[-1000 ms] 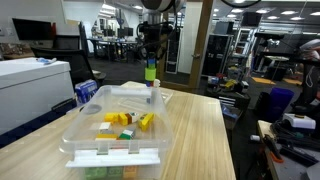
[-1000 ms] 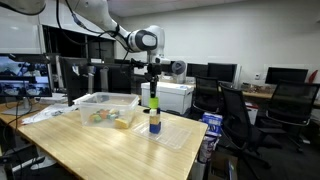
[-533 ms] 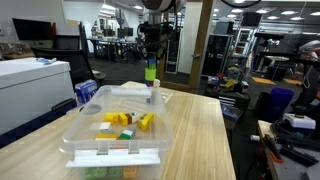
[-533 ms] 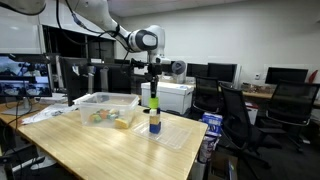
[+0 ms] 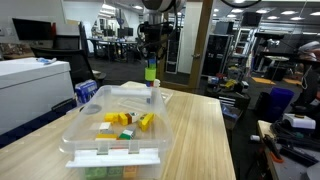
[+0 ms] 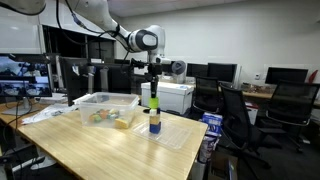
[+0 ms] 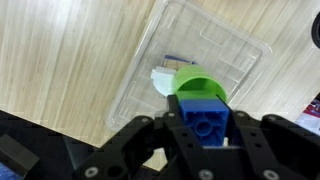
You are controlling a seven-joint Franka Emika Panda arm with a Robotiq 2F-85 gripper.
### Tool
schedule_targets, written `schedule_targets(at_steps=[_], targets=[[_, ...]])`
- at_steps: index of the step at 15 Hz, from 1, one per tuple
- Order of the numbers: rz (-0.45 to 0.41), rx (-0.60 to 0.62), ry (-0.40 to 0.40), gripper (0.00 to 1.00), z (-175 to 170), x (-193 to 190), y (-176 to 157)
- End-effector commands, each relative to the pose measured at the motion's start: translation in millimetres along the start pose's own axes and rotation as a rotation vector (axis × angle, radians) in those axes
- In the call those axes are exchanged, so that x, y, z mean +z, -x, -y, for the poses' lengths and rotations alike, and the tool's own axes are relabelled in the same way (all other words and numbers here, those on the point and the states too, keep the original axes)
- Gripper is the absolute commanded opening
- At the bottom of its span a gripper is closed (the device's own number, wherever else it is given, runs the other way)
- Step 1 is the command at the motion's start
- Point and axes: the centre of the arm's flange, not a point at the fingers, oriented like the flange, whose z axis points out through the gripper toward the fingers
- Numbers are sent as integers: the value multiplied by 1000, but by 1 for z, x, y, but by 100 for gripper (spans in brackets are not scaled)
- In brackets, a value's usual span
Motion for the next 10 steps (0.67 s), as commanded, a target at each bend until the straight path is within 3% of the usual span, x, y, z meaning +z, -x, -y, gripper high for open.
schedule_targets(at_steps=[1, 10], targets=[[-9, 11, 9, 11, 3, 0, -1], [-28, 9, -1, 11, 5, 4, -3]])
